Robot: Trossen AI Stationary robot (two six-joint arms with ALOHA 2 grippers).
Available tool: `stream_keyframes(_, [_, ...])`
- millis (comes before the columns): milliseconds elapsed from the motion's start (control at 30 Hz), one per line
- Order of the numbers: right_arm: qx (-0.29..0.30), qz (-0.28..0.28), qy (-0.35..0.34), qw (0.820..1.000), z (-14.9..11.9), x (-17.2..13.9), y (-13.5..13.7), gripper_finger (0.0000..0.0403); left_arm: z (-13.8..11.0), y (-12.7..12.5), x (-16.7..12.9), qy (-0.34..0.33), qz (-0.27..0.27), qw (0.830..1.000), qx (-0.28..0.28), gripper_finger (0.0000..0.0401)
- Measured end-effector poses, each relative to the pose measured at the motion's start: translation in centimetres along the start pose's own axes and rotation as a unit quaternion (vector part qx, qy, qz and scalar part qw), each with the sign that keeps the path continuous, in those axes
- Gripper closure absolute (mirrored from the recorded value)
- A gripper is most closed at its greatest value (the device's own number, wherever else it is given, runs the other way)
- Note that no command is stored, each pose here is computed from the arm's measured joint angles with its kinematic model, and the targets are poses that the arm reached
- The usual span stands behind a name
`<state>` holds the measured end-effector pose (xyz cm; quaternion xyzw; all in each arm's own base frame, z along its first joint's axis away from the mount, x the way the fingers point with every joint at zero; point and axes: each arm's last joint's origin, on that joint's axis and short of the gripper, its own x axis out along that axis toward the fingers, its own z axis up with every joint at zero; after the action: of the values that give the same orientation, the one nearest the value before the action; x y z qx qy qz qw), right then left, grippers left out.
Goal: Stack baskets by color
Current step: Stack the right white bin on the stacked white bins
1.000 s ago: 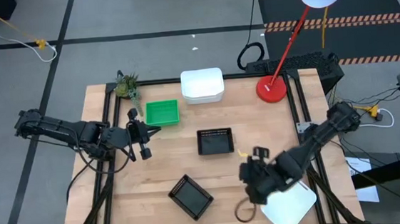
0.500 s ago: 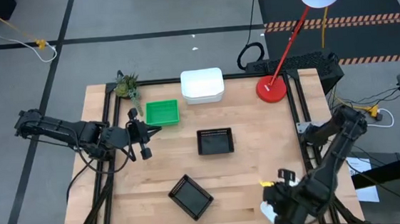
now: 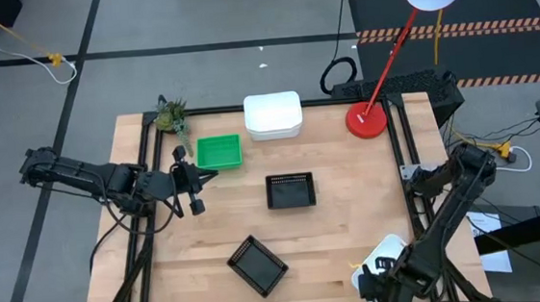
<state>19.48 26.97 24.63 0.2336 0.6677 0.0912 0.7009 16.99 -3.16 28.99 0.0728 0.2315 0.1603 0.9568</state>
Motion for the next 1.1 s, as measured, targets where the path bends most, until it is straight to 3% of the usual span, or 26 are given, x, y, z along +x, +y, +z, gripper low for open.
stream_keyframes(233, [0.027, 0.047, -0.004, 0.999, -0.2, 3.1, -1.4, 0.0236, 0.0, 0.0, 0.0, 0.000, 0.000, 1.000, 0.013, 0.0375])
stream_keyframes(400, [0.049, 0.045, 0.004, 0.998, -0.4, 3.1, -1.5, 0.0201, 0.0, 0.0, 0.0, 0.000, 0.000, 1.000, 0.023, 0.0375])
stream_keyframes(533, [0.062, 0.033, 0.018, 0.997, -0.6, 3.0, -1.8, 0.0200, 0.0, 0.0, 0.0, 0.000, 0.000, 1.000, 0.028, 0.0375])
stream_keyframes(833, [0.063, 0.006, 0.027, 0.998, -0.8, 3.7, -2.2, 0.0274, 0.3, 0.0, 0.0, -0.014, 0.001, 0.999, 0.045, 0.0375])
stream_keyframes(1100, [0.052, -0.017, 0.040, 0.998, -1.1, 3.6, -2.6, 0.0388, 0.5, 0.0, 0.0, -0.023, 0.006, 0.998, 0.053, 0.0375])
